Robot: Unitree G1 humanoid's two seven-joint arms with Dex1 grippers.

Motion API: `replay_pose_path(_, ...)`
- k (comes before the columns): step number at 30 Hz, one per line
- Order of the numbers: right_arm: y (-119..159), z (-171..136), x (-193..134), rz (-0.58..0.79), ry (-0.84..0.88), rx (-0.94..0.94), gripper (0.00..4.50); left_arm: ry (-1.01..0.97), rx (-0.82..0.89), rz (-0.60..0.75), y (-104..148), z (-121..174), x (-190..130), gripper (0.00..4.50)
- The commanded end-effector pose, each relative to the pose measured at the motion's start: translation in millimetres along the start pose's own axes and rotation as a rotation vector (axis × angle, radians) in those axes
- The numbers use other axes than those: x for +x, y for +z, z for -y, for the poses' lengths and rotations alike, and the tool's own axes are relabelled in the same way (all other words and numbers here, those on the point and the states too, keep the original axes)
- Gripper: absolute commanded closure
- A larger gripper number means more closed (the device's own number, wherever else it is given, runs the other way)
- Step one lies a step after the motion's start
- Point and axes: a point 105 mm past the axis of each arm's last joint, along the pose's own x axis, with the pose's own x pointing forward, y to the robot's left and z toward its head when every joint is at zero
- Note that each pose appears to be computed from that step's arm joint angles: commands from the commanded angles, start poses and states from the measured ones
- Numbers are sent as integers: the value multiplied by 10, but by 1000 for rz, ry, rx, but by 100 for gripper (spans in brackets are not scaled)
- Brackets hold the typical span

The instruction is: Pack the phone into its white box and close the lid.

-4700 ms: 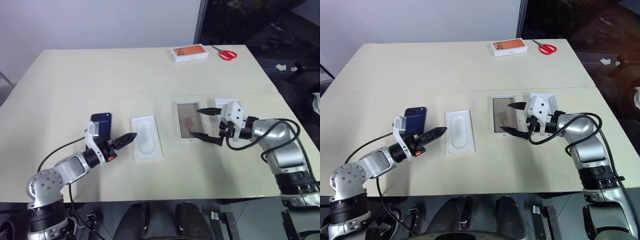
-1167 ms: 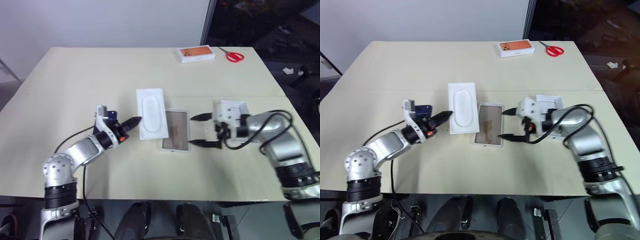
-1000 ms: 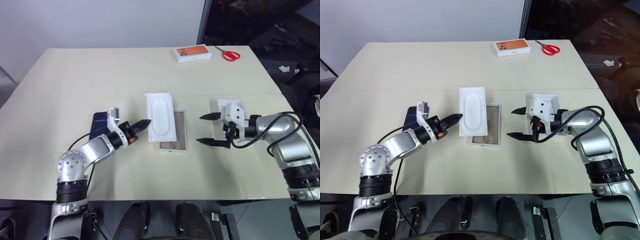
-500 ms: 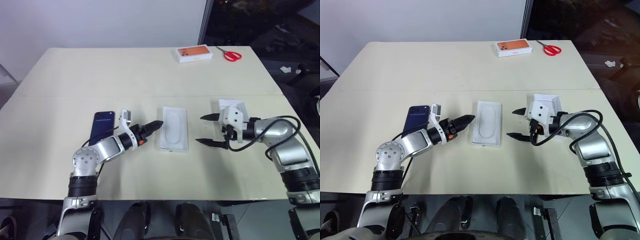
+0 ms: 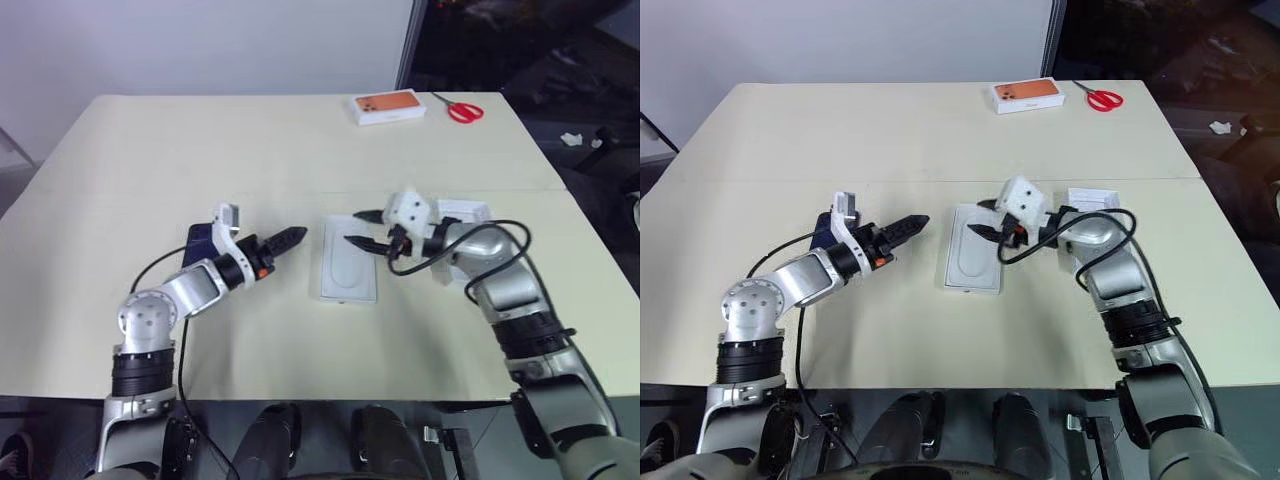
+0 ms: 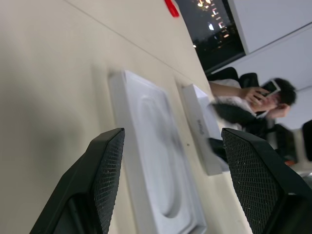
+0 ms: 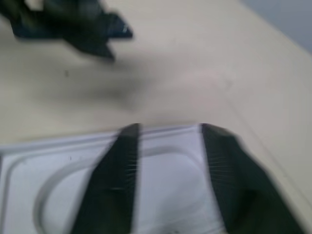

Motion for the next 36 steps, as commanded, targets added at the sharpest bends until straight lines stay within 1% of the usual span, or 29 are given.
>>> replay_pose_path(1,-80,171,127,-98,-96,-140,448,-16,38,40,87,54,-51,116)
replay_pose_path(3,-169,177,167,-150,-95,-205,448,-14,36,42,64,63,-50,116)
replay_pose_path(5,-210,130,200,-165,-70,-237,448,-19,19,45,24,83,-43,116)
replay_pose_path(9,-269,-120,247,-174,52,-301,448,-16,8,40,-57,89,-50,116)
replay_pose_path(14,-235,-337,267,-146,146,-314,448,5,10,65,27,33,-74,116)
replay_pose_path(19,-256,-224,264,-162,88,-300,448,10,21,67,59,23,-74,116)
replay_pose_path(21,-178,-129,256,-130,40,-278,448,11,29,67,69,20,-84,116)
replay_pose_path(24,74,32,215,-7,-27,-125,448,18,60,64,110,-5,-143,116)
replay_pose_path(26,112,78,155,4,-19,-95,448,40,72,74,200,-87,-233,116)
replay_pose_path(33,210,45,138,26,5,-72,448,127,157,76,445,-338,-521,116)
replay_pose_path(34,230,40,160,29,1,-68,448,140,162,81,485,-373,-561,116)
replay_pose_path(36,356,-15,293,67,12,-9,448,191,188,91,608,-495,-730,116)
